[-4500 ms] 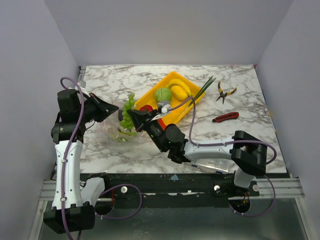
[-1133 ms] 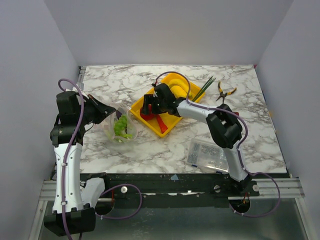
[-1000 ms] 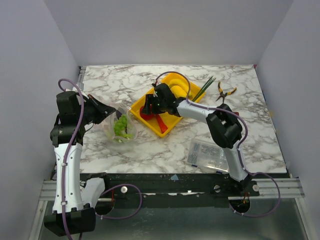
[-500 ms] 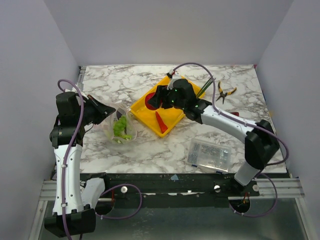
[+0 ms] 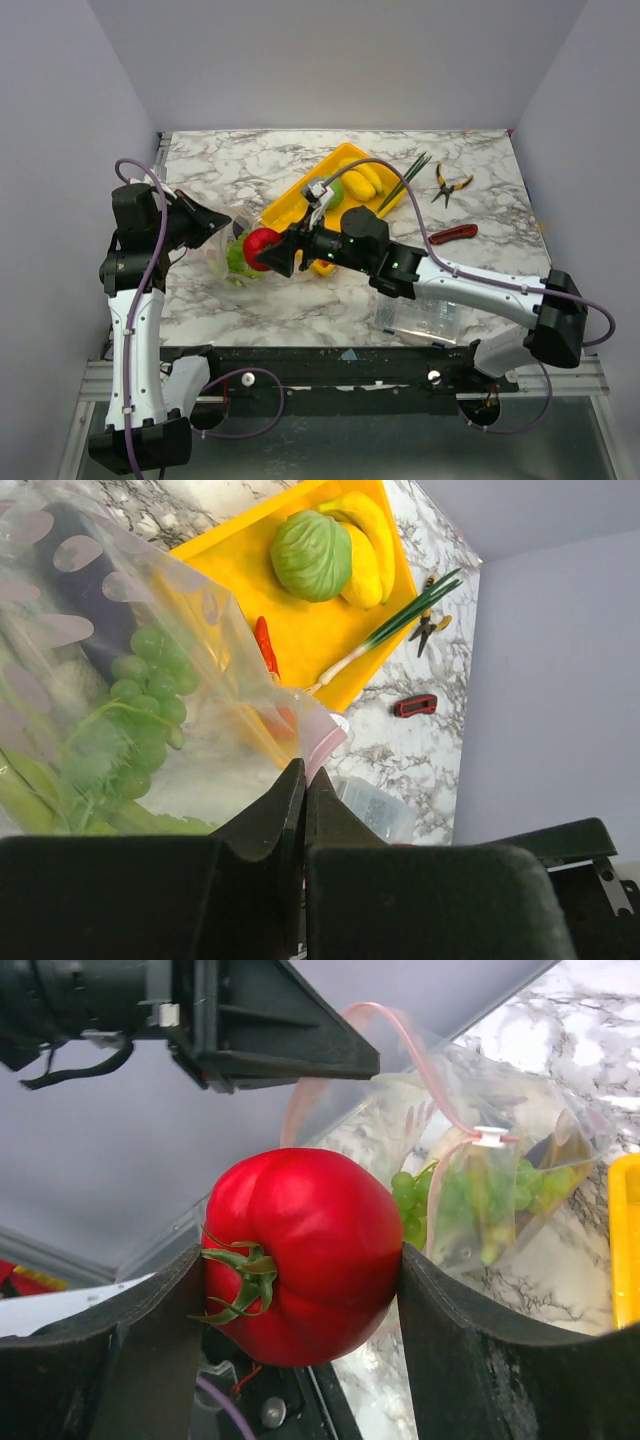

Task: Place the food in the zip-top bag and seal the zipper
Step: Place the fake vegetable in the zipper food storage bag.

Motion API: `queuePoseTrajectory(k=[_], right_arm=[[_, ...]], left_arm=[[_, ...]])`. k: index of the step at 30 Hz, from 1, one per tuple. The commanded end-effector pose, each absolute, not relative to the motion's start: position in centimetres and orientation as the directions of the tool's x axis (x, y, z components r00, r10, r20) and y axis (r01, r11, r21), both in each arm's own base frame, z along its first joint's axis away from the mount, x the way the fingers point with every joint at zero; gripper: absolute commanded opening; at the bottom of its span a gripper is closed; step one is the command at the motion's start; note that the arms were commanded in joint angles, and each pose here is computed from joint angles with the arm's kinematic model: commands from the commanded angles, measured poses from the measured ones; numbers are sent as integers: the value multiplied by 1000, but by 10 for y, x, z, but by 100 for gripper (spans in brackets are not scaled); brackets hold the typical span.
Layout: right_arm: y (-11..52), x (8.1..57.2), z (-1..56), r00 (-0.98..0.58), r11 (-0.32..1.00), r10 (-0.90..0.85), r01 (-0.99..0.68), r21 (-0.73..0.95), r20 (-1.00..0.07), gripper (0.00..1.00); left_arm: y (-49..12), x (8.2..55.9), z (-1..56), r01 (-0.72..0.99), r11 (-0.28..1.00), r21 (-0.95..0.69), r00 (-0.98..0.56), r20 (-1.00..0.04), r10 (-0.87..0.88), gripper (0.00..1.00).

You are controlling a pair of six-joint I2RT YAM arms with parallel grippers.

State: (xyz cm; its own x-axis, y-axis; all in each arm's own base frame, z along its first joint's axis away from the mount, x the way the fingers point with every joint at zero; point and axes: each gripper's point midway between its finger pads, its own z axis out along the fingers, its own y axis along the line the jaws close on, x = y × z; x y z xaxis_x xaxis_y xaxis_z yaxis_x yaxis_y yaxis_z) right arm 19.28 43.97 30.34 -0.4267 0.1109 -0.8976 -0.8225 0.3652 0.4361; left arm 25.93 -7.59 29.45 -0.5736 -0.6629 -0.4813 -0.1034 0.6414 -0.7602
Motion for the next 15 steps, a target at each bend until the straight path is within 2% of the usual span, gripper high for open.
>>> queuePoseTrajectory(k=[1,6,10,13,14,15], right_arm=[[463,215,295,-415,435,136,-791,430,-900,0],[486,242,273,-398,515,106,-762,392,-911,0],[503,243,272,-406,485,102,-777,402,-908,6],[513,250,261,-414,502,89,-767,400,-906,14],[516,253,255,-421,510,82,-761,401,-904,20],[519,255,252,-424,515,81,-757,402,-902,31]], left_arm=[[-80,261,310,-56,623,-780,-554,-495,-669,0],[-85,262,317,-45,593,-804,-566,-469,-678,0],[-93,261,320,-26,549,-836,-588,-431,-684,0],[-97,259,322,-18,529,-849,-603,-413,-683,0],[-98,258,322,-16,521,-853,-607,-406,-683,0],[-100,257,324,-12,511,-859,-611,-399,-684,0]])
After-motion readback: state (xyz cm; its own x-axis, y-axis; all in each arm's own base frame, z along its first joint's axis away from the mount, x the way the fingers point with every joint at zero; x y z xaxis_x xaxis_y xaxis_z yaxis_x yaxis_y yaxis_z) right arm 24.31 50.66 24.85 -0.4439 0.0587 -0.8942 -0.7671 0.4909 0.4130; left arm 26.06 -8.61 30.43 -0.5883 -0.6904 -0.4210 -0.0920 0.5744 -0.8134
